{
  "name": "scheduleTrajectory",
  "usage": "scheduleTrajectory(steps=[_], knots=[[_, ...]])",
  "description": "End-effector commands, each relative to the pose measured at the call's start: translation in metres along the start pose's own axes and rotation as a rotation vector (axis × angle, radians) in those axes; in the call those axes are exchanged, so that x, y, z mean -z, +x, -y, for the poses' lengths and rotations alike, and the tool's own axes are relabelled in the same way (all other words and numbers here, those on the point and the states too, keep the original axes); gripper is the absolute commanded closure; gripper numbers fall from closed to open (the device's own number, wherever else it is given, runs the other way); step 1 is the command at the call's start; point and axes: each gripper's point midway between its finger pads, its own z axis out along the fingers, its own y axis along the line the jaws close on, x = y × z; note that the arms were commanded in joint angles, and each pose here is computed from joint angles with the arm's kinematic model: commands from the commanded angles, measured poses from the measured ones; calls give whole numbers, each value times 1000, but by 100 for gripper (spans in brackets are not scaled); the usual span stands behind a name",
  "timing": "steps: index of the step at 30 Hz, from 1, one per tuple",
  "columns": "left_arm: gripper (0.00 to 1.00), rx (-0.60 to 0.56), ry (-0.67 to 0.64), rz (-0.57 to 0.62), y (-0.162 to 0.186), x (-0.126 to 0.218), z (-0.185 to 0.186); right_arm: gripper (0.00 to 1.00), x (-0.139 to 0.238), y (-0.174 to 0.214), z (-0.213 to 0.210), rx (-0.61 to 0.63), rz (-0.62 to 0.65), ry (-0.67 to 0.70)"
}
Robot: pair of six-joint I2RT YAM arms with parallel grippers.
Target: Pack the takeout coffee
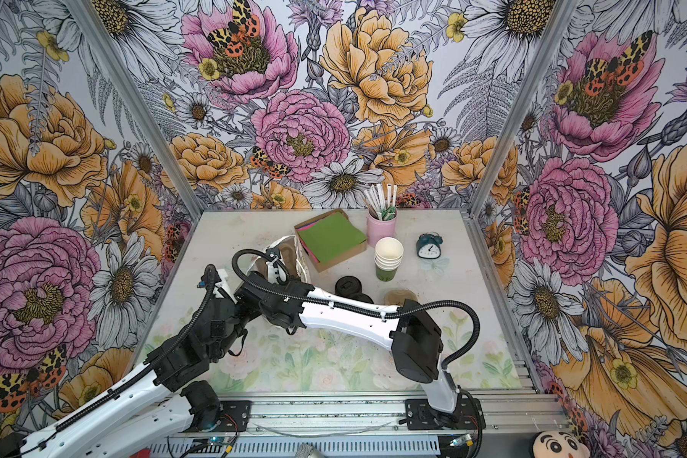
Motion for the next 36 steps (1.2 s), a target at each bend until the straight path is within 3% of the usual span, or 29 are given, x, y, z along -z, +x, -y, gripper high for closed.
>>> scheduleTrajectory(steps=[1,16,28,36], knots=[[100,30,69,0,-11,10,19,90,6,1,5,9,-14,-19],[100,39,19,-9,-6,14,0,89,-16,14,-22,19,-91,-106],[100,110,-6,-20,-14,25,-13,89,-45,23,-29,29,-131,-101],[100,125,-7,-40,-15,24,-13,90,-71,18,-13,-5,-116,-22]])
